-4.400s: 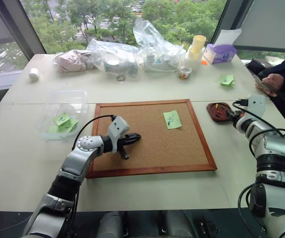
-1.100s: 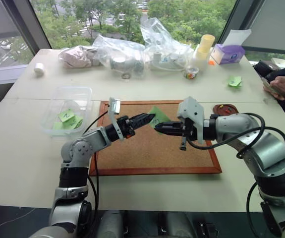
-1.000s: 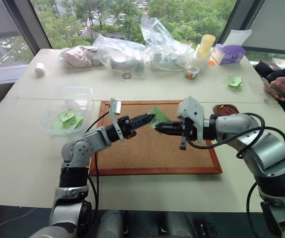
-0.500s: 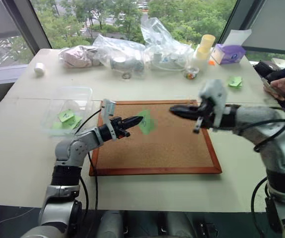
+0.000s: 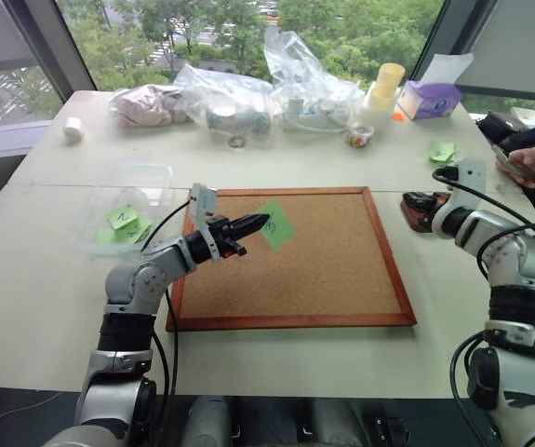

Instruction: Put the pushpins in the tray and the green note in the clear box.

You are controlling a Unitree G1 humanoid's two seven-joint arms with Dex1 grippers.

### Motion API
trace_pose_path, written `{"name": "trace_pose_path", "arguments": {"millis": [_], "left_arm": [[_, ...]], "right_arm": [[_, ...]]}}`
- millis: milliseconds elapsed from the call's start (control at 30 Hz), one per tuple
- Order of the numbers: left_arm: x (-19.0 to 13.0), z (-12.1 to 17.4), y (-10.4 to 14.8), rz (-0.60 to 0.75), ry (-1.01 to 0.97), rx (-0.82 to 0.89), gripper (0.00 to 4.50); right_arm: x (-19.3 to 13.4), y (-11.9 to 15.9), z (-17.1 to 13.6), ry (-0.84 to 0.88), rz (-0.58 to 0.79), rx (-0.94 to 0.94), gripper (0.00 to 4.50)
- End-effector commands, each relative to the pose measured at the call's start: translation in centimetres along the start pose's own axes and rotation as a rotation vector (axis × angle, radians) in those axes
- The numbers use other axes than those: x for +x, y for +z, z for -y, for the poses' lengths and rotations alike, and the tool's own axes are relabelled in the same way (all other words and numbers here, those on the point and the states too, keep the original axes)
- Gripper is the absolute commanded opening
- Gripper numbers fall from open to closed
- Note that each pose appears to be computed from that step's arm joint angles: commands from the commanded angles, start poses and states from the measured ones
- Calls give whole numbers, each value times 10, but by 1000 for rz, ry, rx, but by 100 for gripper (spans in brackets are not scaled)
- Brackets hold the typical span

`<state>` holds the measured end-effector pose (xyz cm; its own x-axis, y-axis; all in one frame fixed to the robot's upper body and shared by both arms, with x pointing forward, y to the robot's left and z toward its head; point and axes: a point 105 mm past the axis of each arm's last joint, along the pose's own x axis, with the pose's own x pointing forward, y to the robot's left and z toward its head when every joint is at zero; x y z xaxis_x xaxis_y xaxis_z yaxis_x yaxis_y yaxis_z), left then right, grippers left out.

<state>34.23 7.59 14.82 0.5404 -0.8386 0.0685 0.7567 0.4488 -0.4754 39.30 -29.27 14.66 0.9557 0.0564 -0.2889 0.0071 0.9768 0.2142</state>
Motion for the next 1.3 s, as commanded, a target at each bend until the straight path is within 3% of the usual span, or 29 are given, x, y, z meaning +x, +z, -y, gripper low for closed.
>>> {"name": "trace_pose_path", "arguments": {"millis": [33,267,433,667,767,867,900,1200,1300], "left_arm": [[-3,8,13,44,-19,38,4],[-4,7,12,45,-10,42,4],[-5,5,12,47,9,50,4],[-5,4,17,61,23,54,4],[-6,4,17,59,25,55,0],[-7,3,16,56,26,55,0],[-7,3,16,56,26,54,0],[-7,4,12,50,26,49,0],[-8,4,13,49,27,55,0]], "right_arm": [[1,16,10,-48,72,-21,0],[9,11,21,-79,70,5,0],[15,-26,33,-125,-50,43,0],[16,-23,29,-107,-28,79,0],[15,-18,24,-87,-14,57,94],[13,-8,21,-74,19,41,247],[11,-4,19,-65,30,34,280],[-4,28,-3,8,109,-15,280],[-13,42,-26,103,131,-24,280]]}}
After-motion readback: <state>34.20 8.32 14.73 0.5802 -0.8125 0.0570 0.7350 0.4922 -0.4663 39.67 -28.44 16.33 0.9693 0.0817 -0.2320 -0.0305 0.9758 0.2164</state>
